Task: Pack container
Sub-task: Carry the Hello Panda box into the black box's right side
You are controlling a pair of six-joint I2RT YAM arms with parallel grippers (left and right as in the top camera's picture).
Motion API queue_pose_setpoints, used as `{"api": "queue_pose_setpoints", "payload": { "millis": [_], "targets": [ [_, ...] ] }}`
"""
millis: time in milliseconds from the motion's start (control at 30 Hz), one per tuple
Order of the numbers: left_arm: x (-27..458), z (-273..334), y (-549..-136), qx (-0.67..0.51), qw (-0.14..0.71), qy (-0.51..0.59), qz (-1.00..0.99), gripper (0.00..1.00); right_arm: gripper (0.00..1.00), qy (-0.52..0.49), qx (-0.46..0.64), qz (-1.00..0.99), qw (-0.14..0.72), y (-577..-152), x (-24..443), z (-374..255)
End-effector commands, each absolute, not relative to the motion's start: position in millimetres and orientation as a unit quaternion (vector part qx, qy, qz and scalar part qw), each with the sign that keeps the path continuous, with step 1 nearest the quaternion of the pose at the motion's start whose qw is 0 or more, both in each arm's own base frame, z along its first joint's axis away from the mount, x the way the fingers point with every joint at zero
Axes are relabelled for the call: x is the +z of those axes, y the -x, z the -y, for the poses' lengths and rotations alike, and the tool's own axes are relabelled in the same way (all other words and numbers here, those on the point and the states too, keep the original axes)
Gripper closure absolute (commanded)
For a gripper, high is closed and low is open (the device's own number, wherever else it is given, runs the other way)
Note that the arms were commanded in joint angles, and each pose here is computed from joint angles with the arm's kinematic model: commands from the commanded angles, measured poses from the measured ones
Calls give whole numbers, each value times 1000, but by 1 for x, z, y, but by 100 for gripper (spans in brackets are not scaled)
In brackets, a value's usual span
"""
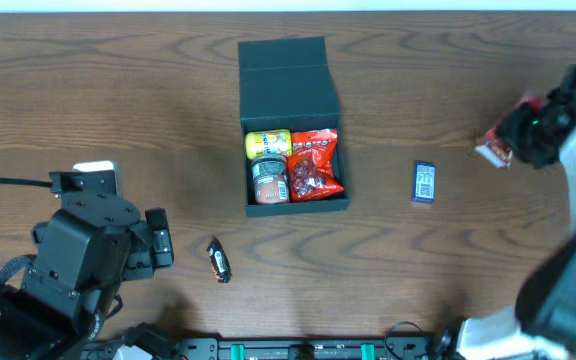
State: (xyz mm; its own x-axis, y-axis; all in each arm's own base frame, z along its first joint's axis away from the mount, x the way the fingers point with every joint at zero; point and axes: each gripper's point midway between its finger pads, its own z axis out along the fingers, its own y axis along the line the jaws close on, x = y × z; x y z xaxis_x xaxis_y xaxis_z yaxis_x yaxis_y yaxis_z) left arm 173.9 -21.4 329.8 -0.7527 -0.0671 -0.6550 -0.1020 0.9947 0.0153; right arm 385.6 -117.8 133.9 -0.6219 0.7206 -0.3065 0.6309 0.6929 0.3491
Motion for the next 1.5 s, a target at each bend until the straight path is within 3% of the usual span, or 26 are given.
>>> {"api": "queue_pose_setpoints", "payload": {
  "millis": [0, 133, 233, 533, 733, 933, 1467],
  "targets": [
    [328, 22, -174, 27, 345, 40, -937, 5, 99, -287, 171, -900, 280, -380, 202, 72],
    [328, 22, -174, 27, 345, 41, -937, 5, 99, -182, 246, -897, 320, -357, 259, 5],
    [328, 22, -173, 26, 344, 41, -938, 5, 99, -109, 256, -905, 323, -341, 274, -39],
    [323, 29, -168, 5, 327, 31, -945, 5, 98, 69, 237, -936, 252, -312, 239, -180],
    [320, 30, -164, 5, 317, 28, -948, 5, 98, 85, 207, -953, 206, -322, 186, -222],
    [318, 28, -161, 8, 309, 26, -951, 5, 98, 42, 164, -970, 175, -346, 132, -223],
    [316, 27, -159, 11, 304, 23, -952, 5, 98, 17, 121, -986, 117, -353, 64, -221]
  ]
}}
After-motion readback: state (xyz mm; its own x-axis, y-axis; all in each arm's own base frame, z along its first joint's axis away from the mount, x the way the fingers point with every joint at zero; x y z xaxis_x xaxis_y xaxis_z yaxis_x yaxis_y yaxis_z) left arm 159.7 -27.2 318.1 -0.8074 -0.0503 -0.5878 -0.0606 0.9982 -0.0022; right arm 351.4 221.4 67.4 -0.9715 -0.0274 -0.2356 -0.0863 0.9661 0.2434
